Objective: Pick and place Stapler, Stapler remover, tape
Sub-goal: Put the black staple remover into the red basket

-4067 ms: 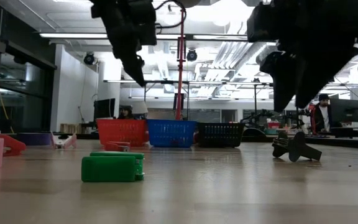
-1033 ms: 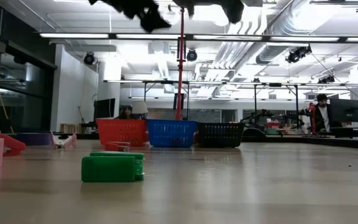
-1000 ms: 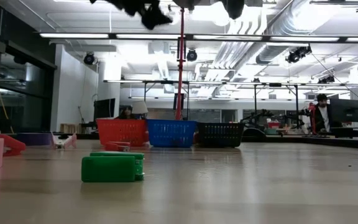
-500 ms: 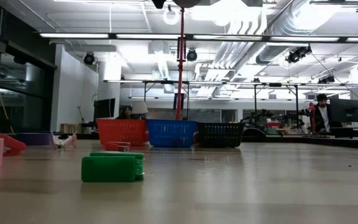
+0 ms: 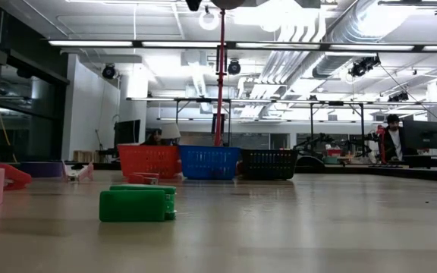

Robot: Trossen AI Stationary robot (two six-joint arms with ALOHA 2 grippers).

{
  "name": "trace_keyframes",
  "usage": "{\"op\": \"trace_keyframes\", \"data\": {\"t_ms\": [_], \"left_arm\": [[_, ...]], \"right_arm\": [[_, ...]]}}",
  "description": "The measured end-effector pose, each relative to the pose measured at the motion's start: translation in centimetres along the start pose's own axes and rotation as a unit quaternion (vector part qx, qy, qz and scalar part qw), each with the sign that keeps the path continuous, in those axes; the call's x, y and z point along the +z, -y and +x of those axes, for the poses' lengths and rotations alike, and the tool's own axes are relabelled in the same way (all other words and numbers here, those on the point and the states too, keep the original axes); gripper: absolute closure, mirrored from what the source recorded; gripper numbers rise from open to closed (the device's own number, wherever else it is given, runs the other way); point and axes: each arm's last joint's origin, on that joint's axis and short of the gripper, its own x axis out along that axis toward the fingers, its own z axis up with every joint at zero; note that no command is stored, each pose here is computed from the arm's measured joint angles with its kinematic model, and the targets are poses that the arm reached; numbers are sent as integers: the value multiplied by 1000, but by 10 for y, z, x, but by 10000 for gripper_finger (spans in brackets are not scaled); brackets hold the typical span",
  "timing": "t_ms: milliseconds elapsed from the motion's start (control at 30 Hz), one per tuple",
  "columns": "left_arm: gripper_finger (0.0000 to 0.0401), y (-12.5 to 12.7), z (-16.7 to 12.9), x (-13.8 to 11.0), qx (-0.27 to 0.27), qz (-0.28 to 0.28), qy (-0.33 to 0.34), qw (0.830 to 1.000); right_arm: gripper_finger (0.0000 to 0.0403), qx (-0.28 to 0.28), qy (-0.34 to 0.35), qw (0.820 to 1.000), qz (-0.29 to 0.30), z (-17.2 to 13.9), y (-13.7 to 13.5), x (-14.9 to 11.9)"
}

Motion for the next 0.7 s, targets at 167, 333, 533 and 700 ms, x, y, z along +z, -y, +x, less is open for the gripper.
{"op": "trace_keyframes", "data": {"t_ms": [167, 333, 533, 700], "left_arm": [[55, 0, 0, 0, 1, -9, 1, 1000], [58, 0, 0, -1, 1, -11, -3, 1000], [102, -1, 0, -1, 9, -12, -6, 1000], [161, -1, 0, -1, 13, -11, -3, 1000]], "right_arm": [[320, -5, 6, 1000, 1, 6, 3, -5], [320, -8, 24, 1000, -3, 6, 4, -2], [320, -7, 29, 1000, -5, 6, 4, -1], [320, -7, 28, 1000, -6, 6, 4, -1]]}}
